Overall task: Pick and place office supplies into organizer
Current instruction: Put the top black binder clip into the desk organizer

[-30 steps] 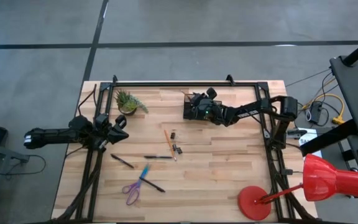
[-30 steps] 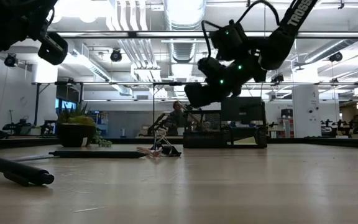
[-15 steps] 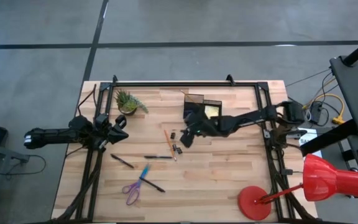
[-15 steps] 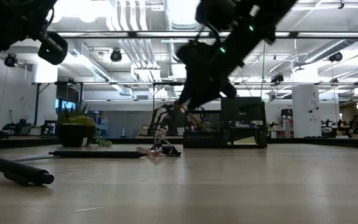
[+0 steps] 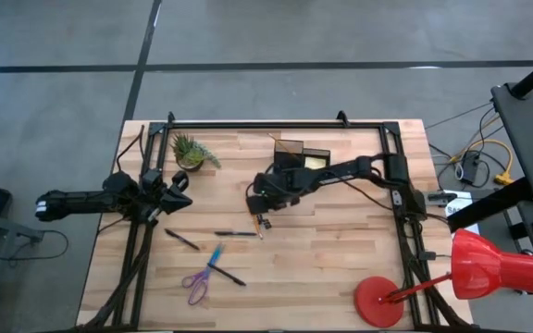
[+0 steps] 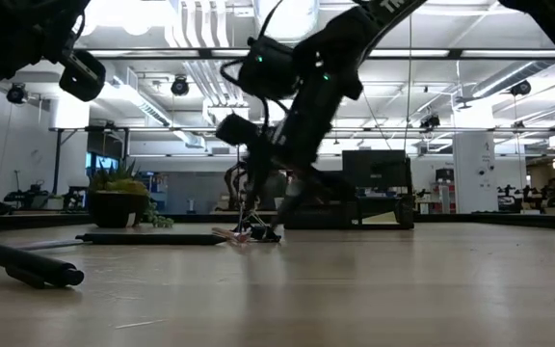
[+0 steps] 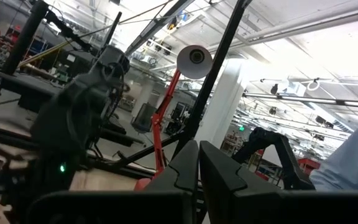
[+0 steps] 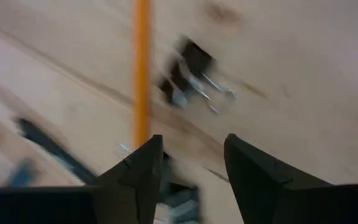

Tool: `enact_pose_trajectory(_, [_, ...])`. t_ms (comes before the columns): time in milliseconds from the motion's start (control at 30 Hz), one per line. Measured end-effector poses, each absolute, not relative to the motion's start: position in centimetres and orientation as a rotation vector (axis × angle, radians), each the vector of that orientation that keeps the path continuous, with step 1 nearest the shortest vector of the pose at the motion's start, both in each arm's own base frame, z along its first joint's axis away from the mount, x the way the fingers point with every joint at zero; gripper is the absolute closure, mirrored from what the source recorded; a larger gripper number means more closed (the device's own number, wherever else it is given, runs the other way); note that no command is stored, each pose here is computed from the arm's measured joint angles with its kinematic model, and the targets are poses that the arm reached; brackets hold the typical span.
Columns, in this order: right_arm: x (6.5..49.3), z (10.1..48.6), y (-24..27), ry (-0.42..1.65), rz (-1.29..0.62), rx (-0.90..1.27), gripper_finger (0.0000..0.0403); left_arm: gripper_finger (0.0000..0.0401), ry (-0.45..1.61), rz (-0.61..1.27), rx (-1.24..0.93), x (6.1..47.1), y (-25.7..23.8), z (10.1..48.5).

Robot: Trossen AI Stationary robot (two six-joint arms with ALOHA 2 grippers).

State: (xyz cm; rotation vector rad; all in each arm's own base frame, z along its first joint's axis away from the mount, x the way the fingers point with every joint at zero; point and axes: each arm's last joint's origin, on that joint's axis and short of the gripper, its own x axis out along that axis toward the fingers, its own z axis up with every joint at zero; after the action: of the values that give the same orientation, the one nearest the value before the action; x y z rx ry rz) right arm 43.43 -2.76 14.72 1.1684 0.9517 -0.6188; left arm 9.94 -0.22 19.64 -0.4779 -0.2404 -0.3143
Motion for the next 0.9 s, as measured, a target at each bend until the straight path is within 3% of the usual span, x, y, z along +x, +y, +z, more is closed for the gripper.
enact_pose_trajectory(300, [43.6, 17.0, -2.5, 0.905, -0.648, 1.148, 0.0257, 0.0401, -0.24, -0.314, -0.478, 9.9, -0.2, 19.6])
enact_pose_trajectory(900, [43.6, 16.4, -3.9, 0.857, -0.711, 1.154, 0.0287, 0.0401, -0.24, -0.314, -0.478, 9.9, -0.2, 19.6])
